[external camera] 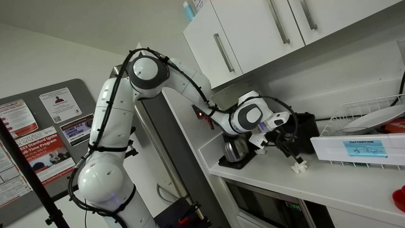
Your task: Put the paper in the bin
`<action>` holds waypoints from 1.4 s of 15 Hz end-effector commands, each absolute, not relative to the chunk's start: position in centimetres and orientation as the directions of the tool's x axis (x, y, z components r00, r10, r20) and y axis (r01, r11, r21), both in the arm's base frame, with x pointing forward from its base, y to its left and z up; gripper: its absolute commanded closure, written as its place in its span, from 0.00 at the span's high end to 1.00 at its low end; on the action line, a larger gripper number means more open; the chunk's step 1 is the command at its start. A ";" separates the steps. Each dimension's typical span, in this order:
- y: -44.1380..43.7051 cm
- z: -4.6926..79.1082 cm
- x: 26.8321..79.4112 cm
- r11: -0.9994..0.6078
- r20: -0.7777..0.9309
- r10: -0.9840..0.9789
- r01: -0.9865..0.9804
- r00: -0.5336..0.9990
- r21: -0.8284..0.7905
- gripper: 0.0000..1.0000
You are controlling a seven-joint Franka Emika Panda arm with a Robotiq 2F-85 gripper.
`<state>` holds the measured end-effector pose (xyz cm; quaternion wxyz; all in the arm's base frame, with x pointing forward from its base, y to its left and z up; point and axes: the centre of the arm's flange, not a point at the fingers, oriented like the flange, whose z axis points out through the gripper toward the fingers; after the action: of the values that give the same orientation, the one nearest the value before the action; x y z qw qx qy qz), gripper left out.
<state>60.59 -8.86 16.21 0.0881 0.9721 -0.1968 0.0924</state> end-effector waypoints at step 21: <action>-8.6 17.9 61.2 -0.883 0.242 -0.399 -0.442 0.884 0.159 0.02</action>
<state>62.63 -9.78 13.84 0.1107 0.9689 -0.2034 0.0877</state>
